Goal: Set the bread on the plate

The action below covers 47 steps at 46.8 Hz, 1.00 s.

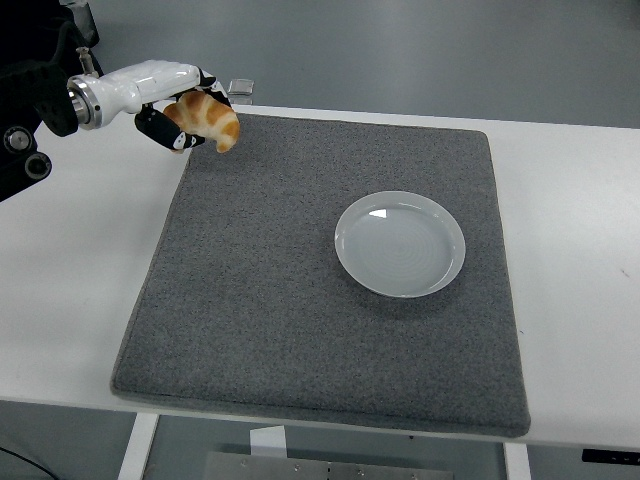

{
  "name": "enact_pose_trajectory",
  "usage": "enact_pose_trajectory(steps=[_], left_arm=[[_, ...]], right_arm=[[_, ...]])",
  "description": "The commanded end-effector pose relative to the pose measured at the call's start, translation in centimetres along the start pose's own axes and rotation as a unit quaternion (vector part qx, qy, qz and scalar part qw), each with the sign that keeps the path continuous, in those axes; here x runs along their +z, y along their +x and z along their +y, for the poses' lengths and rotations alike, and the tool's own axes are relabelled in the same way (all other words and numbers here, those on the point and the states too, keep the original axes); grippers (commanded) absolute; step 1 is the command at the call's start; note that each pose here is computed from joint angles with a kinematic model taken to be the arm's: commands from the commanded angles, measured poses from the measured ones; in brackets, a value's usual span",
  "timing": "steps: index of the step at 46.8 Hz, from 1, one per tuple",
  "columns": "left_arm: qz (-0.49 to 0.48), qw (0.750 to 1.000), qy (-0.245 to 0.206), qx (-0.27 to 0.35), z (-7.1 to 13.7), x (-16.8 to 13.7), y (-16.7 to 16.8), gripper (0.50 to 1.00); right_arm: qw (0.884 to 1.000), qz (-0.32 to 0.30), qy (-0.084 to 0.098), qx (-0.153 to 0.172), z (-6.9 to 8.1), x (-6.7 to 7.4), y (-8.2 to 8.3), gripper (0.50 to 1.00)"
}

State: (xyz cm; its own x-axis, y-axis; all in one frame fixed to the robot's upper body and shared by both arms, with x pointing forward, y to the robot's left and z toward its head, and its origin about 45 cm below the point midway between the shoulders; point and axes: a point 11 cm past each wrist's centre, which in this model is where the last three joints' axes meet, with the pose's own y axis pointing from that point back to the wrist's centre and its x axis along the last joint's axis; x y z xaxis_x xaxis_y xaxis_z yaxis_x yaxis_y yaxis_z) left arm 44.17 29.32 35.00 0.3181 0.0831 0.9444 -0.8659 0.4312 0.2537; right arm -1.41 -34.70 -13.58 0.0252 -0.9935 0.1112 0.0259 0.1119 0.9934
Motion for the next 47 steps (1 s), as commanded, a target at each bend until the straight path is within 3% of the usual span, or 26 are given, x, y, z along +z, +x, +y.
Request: enact_pose_trajectory(steps=[1, 18, 37, 47], left_arm=[[-0.009, 1.0, -0.007, 0.002, -0.1, 0.7, 1.6, 0.5], [-0.02, 0.999, -0.04, 0.012, -0.4, 3.9, 6.8, 0.5], [-0.019, 0.99, -0.142, -0.006, -3.5, 12.5, 6.4, 0.5], [-0.026, 0.984, -0.174, -0.014, -4.1, 15.4, 6.3, 0.5]], right_arm=[[1.0, 0.0, 0.0, 0.0, 0.0, 0.0, 0.0, 0.952], [1.0, 0.0, 0.0, 0.0, 0.0, 0.0, 0.0, 0.954], [1.0, 0.0, 0.0, 0.0, 0.0, 0.0, 0.0, 0.952], [1.0, 0.0, 0.0, 0.0, 0.0, 0.0, 0.0, 0.952]])
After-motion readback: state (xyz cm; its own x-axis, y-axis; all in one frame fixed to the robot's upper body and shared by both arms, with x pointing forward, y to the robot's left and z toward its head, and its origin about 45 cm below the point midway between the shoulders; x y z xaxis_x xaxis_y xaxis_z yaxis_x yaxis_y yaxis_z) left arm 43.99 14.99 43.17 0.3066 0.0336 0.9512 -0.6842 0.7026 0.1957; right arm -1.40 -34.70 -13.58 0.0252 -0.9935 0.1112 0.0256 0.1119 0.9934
